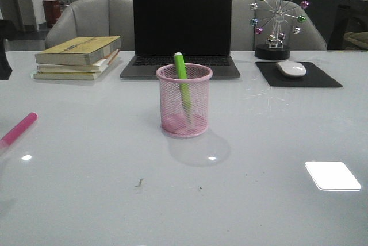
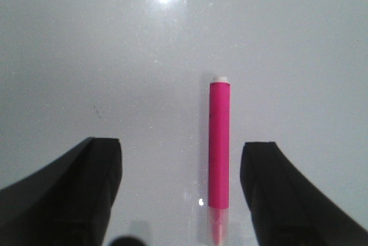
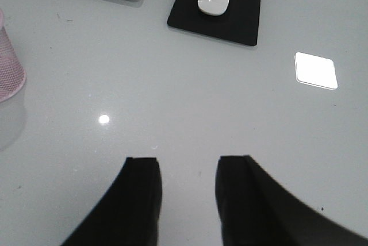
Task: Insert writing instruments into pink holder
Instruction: 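Lower the left gripper over the pink marker and close on it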
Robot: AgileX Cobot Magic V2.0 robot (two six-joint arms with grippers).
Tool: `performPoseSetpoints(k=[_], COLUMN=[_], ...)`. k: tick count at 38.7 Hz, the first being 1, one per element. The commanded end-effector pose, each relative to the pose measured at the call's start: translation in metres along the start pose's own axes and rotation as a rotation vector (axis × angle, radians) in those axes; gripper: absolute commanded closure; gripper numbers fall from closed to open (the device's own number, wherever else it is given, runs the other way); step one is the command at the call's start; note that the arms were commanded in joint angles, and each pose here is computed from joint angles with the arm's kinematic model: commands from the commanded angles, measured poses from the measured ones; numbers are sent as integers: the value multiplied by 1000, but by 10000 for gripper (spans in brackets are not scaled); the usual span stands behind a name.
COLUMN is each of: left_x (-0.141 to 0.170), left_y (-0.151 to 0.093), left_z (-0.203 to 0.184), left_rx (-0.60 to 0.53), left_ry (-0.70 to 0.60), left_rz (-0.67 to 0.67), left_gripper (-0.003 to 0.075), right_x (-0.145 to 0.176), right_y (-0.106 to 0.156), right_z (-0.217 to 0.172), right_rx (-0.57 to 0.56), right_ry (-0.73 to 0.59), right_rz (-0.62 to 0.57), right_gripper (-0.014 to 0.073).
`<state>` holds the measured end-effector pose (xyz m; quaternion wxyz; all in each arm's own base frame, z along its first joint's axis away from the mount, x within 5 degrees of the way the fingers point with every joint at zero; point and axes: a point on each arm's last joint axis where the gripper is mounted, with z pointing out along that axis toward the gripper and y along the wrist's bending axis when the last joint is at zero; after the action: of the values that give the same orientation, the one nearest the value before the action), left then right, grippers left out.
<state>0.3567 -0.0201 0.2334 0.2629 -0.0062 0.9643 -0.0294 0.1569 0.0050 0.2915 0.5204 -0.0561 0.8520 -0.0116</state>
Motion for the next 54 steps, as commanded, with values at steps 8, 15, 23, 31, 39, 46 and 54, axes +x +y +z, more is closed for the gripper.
performPoseSetpoints(k=[8, 15, 23, 31, 39, 46, 54], left_x=[-9, -7, -2, 3, 3, 4, 4], left_y=[-3, -4, -8, -8, -8, -8, -8], left_z=[5, 10, 20, 30, 31, 31, 31], left_rx=[9, 20, 64, 65, 66, 67, 68], left_ry=[-21, -3, 53, 100, 102, 105, 110], left_rz=[-1, 1, 12, 8, 25, 31, 49], left_gripper=[220, 220, 220, 220, 220, 220, 220], right_x=[-16, -16, -16, -16, -16, -16, -16], right_y=[-3, -3, -3, -3, -3, -3, -3], right_z=[-6, -6, -6, -6, -6, -6, -6], right_rx=[22, 22, 22, 22, 22, 22, 22], right_ry=[-105, -105, -105, -105, -105, -105, -105], right_rz=[-13, -13, -13, -13, -13, -13, -13], right_gripper=[227, 227, 227, 227, 227, 227, 227])
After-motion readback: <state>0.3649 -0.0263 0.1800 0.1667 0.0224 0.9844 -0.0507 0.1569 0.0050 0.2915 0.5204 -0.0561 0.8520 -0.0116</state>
